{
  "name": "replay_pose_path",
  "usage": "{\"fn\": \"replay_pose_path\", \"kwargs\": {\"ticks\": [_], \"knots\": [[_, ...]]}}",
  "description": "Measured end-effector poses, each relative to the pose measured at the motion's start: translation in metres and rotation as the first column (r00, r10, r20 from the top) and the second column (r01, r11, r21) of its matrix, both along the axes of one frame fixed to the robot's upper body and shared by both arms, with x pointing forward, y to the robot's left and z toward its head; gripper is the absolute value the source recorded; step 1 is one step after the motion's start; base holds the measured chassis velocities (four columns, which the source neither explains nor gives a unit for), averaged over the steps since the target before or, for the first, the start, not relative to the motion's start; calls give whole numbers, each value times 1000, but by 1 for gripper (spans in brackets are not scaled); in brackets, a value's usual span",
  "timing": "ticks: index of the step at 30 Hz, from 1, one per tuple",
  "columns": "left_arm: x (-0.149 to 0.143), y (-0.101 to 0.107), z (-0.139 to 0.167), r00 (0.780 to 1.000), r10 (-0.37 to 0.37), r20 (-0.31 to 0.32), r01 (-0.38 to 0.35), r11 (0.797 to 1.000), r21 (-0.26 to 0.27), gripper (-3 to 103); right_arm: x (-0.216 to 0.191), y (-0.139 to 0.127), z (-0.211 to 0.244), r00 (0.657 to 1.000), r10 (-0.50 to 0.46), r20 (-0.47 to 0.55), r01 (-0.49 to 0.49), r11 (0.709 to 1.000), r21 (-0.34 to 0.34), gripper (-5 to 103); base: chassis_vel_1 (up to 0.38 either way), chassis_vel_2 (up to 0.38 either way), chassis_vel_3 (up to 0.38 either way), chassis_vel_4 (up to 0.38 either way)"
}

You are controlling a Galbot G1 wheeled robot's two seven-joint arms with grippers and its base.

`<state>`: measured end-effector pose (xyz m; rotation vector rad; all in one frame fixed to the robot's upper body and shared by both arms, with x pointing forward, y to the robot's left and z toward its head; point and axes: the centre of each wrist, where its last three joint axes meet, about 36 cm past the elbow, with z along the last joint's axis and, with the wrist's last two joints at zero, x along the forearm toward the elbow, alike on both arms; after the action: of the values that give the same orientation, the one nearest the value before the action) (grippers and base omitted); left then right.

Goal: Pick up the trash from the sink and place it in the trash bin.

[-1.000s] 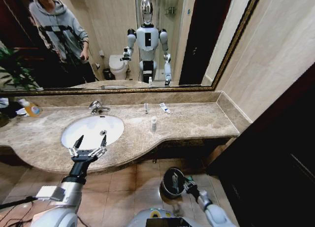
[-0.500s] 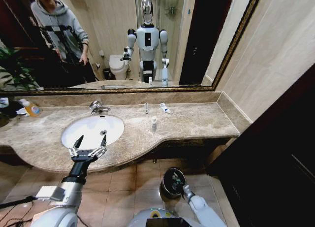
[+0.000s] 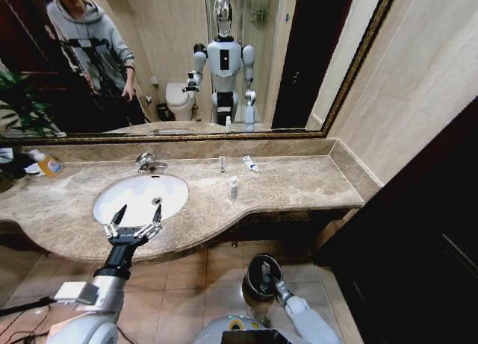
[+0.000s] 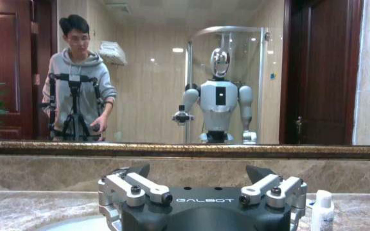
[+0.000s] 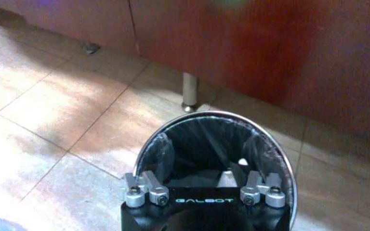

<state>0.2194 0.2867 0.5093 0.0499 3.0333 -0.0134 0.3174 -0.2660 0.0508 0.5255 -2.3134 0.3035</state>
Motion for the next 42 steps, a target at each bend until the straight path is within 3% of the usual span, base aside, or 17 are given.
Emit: {"fn": "replay_pose_path", "kwargs": {"ticks": [2, 4, 5, 9, 23, 27, 31, 35, 39, 42], "knots": [[0, 0, 0, 1000, 0, 0, 0, 1000, 0, 100, -4, -6, -2, 1000, -4, 31, 5, 1000, -25, 84, 0, 0, 0, 0], [0, 0, 0, 1000, 0, 0, 0, 1000, 0, 100, -6, -7, -3, 999, -9, 38, 11, 999, -34, 84, 0, 0, 0, 0], [0, 0, 0, 1000, 0, 0, 0, 1000, 0, 100, -9, -8, -5, 999, -21, 49, 23, 999, -48, 89, 0, 0, 0, 0], [0, 0, 0, 1000, 0, 0, 0, 1000, 0, 100, -14, -11, -8, 993, -35, 109, 39, 999, -30, 99, 0, 0, 0, 0], [0, 0, 0, 1000, 0, 0, 0, 1000, 0, 100, -15, -23, 4, 986, -6, 165, 11, 1000, -28, 100, 0, 0, 0, 0], [0, 0, 0, 1000, 0, 0, 0, 1000, 0, 100, -20, -25, 2, 975, -59, 216, 69, 997, -39, 100, 0, 0, 0, 0], [0, 0, 0, 1000, 0, 0, 0, 1000, 0, 100, -20, -32, 18, 943, -118, 310, 141, 989, -51, 100, 0, 0, 0, 0], [0, 0, 0, 1000, 0, 0, 0, 1000, 0, 100, -28, -60, 54, 908, -177, 380, 210, 977, -45, 100, 0, 0, 0, 0], [0, 0, 0, 1000, 0, 0, 0, 1000, 0, 100, -38, -85, 127, 854, -258, 453, 274, 961, 31, 100, 0, 0, 0, 0], [0, 0, 0, 1000, 0, 0, 0, 1000, 0, 100, -44, -91, 154, 831, -275, 484, 281, 958, 62, 100, 0, 0, 0, 0]]}}
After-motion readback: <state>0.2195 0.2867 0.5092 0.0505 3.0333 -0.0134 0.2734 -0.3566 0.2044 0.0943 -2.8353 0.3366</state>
